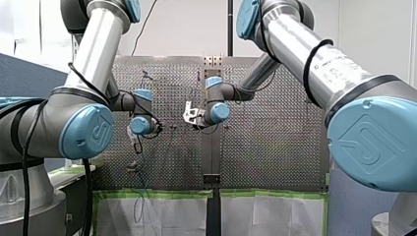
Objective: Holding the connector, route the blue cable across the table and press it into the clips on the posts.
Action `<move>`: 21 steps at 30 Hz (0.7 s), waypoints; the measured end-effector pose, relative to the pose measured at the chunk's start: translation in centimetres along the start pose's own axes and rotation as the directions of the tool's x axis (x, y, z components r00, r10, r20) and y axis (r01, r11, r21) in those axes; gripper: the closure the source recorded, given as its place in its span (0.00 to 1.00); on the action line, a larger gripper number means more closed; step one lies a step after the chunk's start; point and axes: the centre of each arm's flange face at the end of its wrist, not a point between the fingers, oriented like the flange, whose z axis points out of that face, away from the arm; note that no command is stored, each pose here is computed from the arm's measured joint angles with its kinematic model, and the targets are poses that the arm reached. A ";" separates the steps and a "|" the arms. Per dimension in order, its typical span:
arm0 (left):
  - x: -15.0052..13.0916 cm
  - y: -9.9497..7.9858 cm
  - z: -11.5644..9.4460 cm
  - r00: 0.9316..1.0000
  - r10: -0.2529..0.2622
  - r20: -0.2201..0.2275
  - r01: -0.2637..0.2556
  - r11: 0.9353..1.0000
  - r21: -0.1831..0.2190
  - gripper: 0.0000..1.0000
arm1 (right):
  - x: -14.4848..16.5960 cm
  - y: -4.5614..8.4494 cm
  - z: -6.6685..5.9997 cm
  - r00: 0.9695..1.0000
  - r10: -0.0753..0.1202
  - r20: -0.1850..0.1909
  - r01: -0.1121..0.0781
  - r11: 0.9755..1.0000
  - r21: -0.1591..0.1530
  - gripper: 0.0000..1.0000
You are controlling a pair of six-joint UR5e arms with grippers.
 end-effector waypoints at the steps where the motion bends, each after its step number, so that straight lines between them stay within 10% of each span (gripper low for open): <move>1: -0.1 0.0 0.1 1.000 0.001 0.002 -0.001 1.000 0.000 1.00 | 0.1 0.2 0.1 1.000 0.001 -0.003 -0.001 1.000 -0.002 1.00; 7: -0.7 0.3 0.7 1.000 0.007 0.008 -0.007 1.000 -0.005 1.00 | 0.4 1.2 0.4 1.000 0.006 -0.021 -0.006 1.000 -0.002 1.00; 12: -0.6 0.5 0.6 1.000 0.023 -0.005 -0.023 1.000 -0.016 0.63 | 0.5 1.5 0.5 1.000 0.007 -0.023 -0.007 1.000 0.000 1.00; 14: -0.5 0.6 0.5 0.999 0.031 -0.015 -0.032 0.999 -0.023 0.22 | 0.5 1.7 0.5 1.000 0.008 -0.024 -0.008 1.000 -0.001 1.00; 16: -0.4 0.7 0.3 0.999 0.044 -0.027 -0.045 0.998 -0.036 0.07 | 0.5 1.8 0.5 1.000 0.008 -0.024 -0.008 1.000 -0.003 1.00; 21: -0.1 0.9 -0.2 0.994 0.084 -0.063 -0.089 0.993 -0.075 0.00 | 0.6 2.2 0.5 1.000 0.009 -0.021 -0.010 1.000 -0.007 1.00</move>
